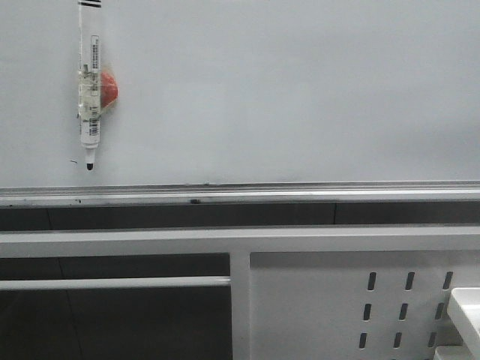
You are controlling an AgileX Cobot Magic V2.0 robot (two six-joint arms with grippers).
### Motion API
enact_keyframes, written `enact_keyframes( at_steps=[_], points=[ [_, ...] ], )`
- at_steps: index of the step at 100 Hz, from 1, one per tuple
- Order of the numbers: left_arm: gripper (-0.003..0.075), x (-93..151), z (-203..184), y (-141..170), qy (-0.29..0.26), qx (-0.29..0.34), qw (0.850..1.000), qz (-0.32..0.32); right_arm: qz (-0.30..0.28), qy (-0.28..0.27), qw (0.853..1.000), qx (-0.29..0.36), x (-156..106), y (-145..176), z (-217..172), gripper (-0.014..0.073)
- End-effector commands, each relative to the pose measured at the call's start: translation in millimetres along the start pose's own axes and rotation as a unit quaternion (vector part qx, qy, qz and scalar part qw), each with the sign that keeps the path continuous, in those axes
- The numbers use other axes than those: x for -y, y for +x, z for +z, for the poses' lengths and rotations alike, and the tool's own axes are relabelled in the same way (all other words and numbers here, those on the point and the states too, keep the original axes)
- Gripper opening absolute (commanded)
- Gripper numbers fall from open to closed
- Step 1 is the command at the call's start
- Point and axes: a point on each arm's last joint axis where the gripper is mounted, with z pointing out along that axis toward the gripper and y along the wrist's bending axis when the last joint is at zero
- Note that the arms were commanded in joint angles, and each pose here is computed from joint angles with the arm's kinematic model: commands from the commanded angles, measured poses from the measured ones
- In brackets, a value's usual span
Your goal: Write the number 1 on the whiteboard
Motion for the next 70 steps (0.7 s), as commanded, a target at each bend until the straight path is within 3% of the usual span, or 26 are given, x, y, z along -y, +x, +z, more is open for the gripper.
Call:
enact_keyframes(
  at_steps=[1, 6, 13, 35, 53, 70],
  points=[
    [0.044, 3, 3, -9, 0.016, 0.049, 0.999, -0.017, -0.026, 0.0, 0.999, 0.033, -1, -14, 0, 0.0274],
    [0.044, 5, 6, -6, 0.026, 0.059, 0.998, -0.022, -0.039, 0.0, 0.999, 0.023, -1, -13, 1, 0.0374],
    [0.0435, 7, 8, -2, 0.041, 0.077, 0.996, -0.02, -0.046, -0.012, 0.999, 0.012, -2, -11, 3, 0.0428],
    [0.0386, 19, 26, 6, 0.084, 0.071, 0.994, 0.006, -0.098, -0.093, 0.99, -0.038, -14, -8, 21, 0.0426],
    [0.0387, 29, 49, 4, 0.105, 0.078, 0.991, 0.015, -0.082, -0.147, 0.984, -0.058, -26, -10, 35, 0.0426],
    [0.0388, 33, 69, 6, 0.107, 0.081, 0.991, 0.013, -0.072, -0.153, 0.985, -0.038, -30, -14, 42, 0.0426]
  ],
)
